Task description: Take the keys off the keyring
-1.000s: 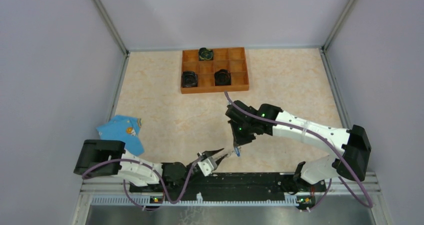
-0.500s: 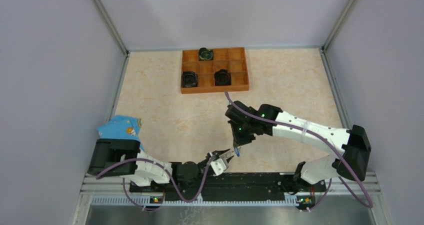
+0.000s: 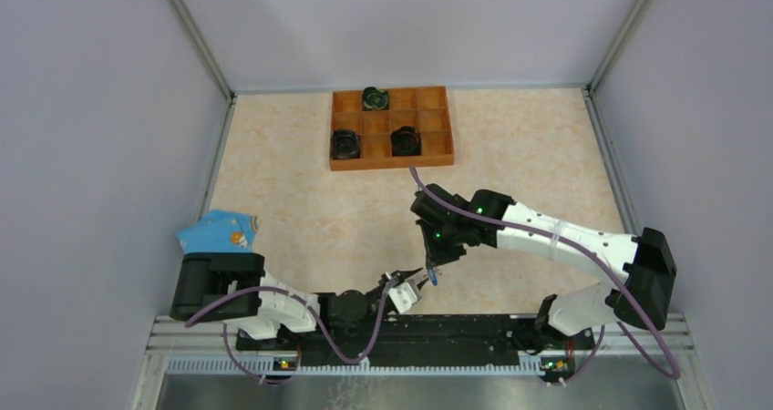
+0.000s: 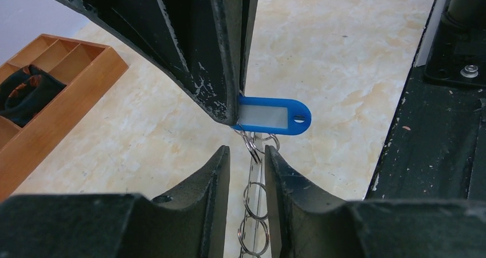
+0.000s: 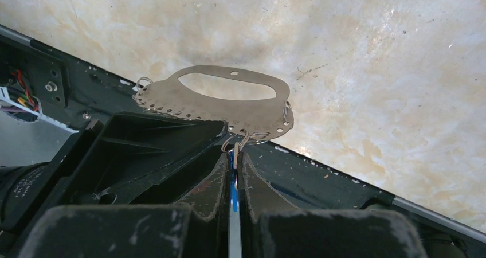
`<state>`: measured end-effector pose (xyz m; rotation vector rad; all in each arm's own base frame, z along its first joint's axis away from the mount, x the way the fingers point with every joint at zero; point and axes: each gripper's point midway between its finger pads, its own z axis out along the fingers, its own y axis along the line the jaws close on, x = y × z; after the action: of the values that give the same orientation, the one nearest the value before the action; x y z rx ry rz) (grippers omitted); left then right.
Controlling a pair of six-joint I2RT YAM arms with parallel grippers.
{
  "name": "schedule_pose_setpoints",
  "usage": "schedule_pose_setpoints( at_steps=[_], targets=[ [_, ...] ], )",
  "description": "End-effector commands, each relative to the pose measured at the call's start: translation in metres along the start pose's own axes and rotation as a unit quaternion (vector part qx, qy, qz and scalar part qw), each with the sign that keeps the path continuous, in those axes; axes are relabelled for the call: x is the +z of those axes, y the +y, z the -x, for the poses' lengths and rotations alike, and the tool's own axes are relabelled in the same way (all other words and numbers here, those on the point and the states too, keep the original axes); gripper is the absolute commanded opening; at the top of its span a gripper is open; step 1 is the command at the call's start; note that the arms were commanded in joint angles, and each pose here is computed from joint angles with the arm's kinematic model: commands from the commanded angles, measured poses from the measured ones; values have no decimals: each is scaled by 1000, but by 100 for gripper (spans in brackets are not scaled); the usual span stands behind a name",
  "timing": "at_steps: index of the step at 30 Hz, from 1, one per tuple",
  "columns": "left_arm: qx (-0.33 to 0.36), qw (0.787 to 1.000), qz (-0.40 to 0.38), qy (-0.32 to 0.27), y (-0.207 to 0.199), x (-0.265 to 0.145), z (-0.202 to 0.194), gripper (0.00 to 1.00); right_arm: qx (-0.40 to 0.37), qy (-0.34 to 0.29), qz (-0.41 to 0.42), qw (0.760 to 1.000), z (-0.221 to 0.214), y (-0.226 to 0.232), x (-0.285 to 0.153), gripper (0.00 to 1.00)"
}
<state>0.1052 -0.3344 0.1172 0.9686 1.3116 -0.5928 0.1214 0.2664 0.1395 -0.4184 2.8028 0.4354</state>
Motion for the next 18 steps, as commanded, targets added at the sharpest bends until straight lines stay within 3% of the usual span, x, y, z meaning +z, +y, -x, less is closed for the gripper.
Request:
schedule_pose_setpoints(
  at_steps=[1,8,18],
  targets=[
    [-31,999,7,-41,0,9,24,34,1,-27,21,999,13,12,-14,0],
    [-34,999,10,-38,1,12,20,30,0,-26,19,999,11,10,-13,0],
    [-37,999,12,-28,2,11,13,7,3,-42,-18,999,12,-9,-17,0]
  ],
)
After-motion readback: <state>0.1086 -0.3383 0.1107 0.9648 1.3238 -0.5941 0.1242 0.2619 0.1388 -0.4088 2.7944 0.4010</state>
